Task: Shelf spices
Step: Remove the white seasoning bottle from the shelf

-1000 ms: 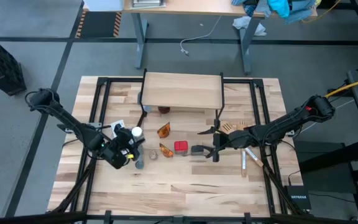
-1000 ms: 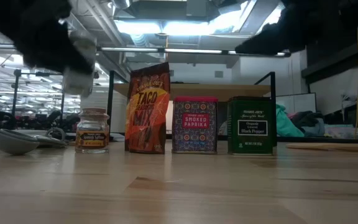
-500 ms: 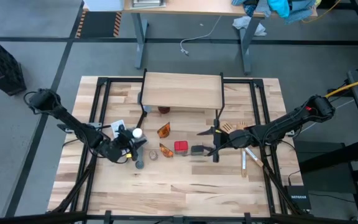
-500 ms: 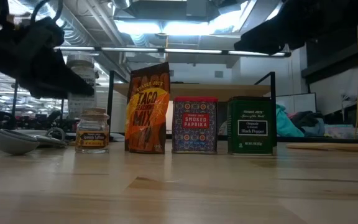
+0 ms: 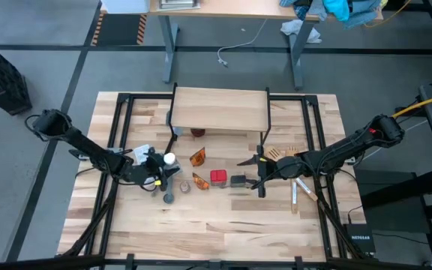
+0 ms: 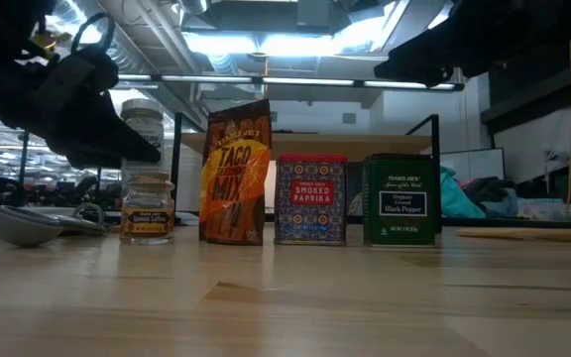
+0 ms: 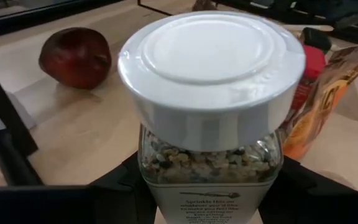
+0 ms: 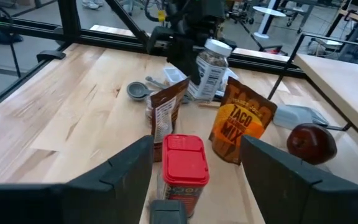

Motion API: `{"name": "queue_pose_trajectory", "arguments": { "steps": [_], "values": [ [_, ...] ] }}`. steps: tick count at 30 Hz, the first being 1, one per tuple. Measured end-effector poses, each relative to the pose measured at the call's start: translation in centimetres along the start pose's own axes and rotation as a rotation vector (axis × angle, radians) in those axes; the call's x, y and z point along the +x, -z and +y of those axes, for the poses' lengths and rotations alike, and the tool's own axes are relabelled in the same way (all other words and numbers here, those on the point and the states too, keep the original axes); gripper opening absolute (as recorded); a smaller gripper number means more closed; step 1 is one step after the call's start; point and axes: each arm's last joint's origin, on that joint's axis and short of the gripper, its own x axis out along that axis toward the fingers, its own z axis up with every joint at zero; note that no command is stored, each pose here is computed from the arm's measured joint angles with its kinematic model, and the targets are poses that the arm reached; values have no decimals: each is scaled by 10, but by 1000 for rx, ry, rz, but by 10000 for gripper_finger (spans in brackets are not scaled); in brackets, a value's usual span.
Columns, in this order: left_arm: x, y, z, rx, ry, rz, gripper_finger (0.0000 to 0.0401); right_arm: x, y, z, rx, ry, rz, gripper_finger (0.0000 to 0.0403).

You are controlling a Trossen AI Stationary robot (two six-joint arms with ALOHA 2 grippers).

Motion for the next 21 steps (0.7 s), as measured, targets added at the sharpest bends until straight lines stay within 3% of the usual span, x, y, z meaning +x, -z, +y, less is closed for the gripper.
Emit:
{"name": "queue_pose_trajectory", "arguments": {
  "steps": [10,21],
  "values": [
    [25,11,5,128,-8,50,186,0,1,0,-6,-3,8,246],
    [37,12,14,89,-1,89,186,0,1,0,-7,-3,10,246]
  ]
}}
